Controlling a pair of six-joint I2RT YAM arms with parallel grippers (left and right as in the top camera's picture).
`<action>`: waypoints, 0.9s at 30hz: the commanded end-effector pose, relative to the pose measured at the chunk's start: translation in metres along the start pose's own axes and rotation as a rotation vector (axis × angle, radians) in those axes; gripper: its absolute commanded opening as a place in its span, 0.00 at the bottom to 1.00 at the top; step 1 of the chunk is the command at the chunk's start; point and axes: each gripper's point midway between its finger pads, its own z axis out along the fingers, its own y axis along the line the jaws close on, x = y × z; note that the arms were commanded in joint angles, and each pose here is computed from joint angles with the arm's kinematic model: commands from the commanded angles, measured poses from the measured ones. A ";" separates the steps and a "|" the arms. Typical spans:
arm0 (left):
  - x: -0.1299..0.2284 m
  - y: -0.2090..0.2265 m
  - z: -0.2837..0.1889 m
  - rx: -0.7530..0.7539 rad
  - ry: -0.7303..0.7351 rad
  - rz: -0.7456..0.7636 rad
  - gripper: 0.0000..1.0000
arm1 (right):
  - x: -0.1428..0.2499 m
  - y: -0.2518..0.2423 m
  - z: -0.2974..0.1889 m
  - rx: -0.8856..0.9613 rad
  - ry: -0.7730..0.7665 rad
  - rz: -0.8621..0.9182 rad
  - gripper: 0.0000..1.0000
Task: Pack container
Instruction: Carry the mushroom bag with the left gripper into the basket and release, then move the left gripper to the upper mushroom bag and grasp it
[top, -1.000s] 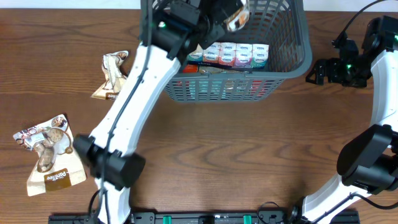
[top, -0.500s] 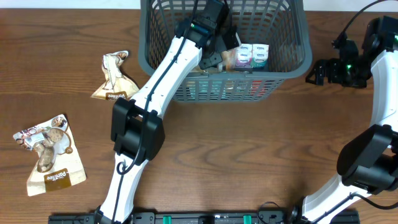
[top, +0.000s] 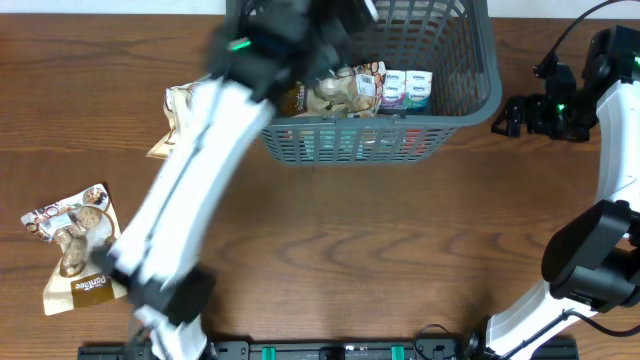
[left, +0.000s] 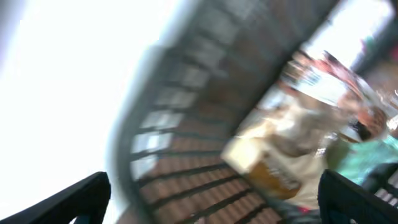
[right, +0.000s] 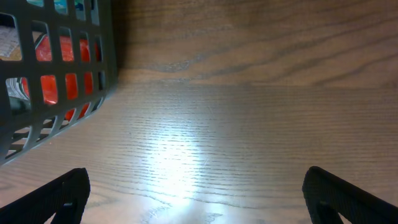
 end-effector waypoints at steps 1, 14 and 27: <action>0.016 0.069 -0.075 -0.209 -0.039 -0.202 0.95 | 0.000 0.003 -0.001 -0.010 -0.005 -0.014 0.99; 0.216 0.141 -0.035 -0.320 0.346 -1.001 0.99 | 0.000 0.006 -0.001 -0.024 -0.006 -0.016 0.99; 0.352 0.044 0.136 0.012 0.789 -1.179 0.99 | 0.000 0.006 -0.001 -0.026 -0.006 -0.015 0.99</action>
